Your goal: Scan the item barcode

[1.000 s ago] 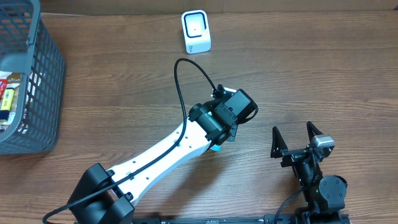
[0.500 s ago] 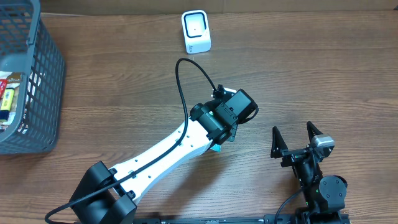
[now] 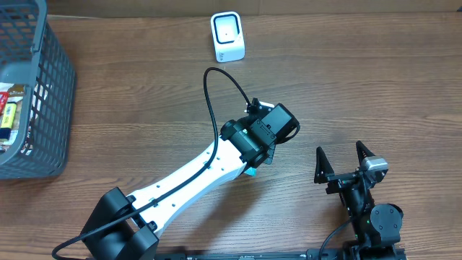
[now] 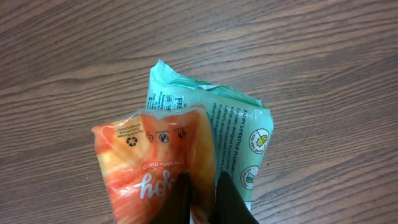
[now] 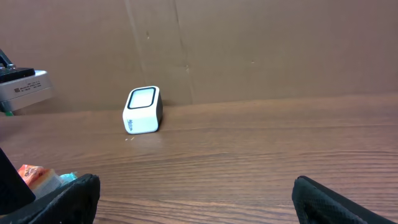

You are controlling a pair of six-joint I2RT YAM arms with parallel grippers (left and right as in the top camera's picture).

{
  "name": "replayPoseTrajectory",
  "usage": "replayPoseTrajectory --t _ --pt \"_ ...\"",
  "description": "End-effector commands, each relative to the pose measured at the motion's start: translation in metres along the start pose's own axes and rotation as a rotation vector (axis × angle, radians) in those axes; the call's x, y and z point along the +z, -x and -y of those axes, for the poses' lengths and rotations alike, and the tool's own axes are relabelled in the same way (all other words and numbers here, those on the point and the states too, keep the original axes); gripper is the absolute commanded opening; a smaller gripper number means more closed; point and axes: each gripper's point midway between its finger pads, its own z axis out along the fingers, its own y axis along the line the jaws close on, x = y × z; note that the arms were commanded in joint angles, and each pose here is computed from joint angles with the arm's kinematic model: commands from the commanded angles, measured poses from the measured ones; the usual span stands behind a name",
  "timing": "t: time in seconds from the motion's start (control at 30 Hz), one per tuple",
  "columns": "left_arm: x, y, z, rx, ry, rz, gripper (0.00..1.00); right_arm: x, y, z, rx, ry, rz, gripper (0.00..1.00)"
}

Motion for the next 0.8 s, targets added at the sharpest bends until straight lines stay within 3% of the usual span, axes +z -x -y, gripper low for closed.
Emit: replayPoseTrajectory --t 0.0,0.77 --pt "0.004 -0.003 -0.001 0.000 0.013 -0.010 0.04 0.000 -0.002 0.001 0.003 -0.002 0.004 1.00" --pt "-0.047 0.029 -0.023 -0.109 -0.070 0.085 0.04 0.000 -0.002 0.001 0.003 -0.002 0.004 1.00"
